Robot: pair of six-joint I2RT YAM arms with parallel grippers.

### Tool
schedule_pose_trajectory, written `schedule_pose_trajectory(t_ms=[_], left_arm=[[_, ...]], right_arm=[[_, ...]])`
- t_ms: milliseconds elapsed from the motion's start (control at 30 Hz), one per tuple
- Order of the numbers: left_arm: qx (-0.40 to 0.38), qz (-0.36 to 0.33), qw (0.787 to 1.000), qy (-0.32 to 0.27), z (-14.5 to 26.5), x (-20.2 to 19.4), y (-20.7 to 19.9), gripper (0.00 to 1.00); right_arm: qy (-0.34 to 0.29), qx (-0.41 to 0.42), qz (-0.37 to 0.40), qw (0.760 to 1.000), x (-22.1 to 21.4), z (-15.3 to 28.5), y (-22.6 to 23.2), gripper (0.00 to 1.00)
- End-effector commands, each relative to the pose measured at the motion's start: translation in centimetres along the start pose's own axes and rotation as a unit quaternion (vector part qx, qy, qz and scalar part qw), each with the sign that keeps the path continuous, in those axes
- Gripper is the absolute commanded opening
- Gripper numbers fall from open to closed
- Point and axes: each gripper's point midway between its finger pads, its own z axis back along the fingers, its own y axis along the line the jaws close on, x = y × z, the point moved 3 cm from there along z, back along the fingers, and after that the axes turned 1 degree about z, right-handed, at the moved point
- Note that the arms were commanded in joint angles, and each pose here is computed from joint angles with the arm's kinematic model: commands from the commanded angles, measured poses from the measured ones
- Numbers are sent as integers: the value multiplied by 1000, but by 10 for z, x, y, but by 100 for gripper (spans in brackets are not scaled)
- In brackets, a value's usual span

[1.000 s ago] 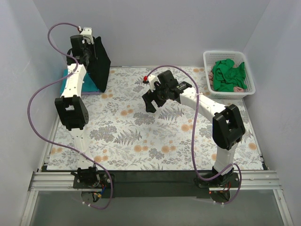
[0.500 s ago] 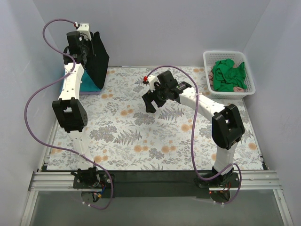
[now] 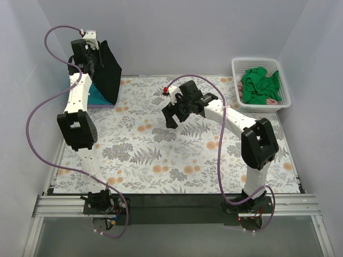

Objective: Fold and stack the t-shirts
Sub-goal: Neatly place the folded tshirt to the corner

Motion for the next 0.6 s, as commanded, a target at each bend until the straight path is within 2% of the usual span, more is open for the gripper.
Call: schedule_pose_trajectory(t_ms=[0,567], left_arm=[[20,-23,999,-37,2,20,20,0],[76,-46,996,-6,-28,-28,84,0]], right_arm=[[-5,8,0,1000,3,-2,1,98],[7,12,-4,1000,-4,-8,1,98]])
